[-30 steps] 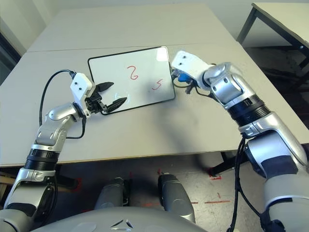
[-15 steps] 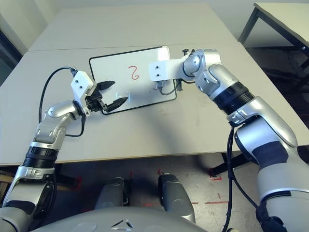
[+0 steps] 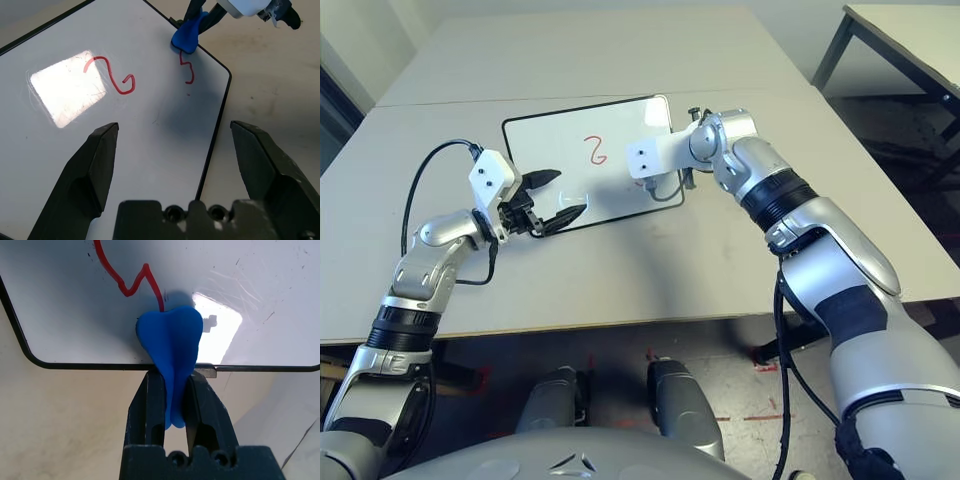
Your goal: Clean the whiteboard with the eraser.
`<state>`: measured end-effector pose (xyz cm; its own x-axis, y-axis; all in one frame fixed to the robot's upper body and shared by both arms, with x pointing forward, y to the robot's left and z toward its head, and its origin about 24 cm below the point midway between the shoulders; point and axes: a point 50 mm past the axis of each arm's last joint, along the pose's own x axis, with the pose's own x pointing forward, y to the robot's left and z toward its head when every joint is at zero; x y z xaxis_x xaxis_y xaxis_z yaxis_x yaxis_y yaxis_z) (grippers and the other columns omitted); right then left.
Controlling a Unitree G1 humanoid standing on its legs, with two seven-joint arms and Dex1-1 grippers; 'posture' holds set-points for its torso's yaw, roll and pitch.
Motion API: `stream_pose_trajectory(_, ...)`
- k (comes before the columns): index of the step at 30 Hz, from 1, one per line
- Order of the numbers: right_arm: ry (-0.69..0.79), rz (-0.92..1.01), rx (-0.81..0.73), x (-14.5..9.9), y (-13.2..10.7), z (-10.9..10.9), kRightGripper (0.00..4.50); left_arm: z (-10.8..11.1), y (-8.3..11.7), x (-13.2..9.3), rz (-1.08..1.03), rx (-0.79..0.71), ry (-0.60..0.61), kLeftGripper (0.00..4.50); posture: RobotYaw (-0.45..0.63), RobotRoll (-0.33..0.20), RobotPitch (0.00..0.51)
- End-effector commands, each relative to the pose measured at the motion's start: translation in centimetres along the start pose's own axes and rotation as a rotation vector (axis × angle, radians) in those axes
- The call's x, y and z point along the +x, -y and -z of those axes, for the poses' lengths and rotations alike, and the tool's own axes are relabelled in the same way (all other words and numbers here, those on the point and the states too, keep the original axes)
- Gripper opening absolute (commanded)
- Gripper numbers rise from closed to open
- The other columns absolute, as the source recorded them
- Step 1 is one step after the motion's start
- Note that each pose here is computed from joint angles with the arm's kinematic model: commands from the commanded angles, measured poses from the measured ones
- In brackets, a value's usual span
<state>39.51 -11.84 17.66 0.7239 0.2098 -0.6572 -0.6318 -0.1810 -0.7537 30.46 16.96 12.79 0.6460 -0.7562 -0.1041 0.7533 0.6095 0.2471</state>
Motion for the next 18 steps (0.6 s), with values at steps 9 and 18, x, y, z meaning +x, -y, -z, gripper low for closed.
stream_pose_trajectory(9,0.07,-0.019,-0.045,1.0,-1.1,-2.6,0.36,0.1,0.1,0.1,0.017,0.011,-0.021,4.5,-0.12,0.0,0.063)
stream_pose_trajectory(18,0.097,-0.032,-0.072,1.0,-2.3,-3.4,0.36,0.1,0.1,0.1,0.013,0.012,-0.019,4.5,-0.12,0.0,0.061)
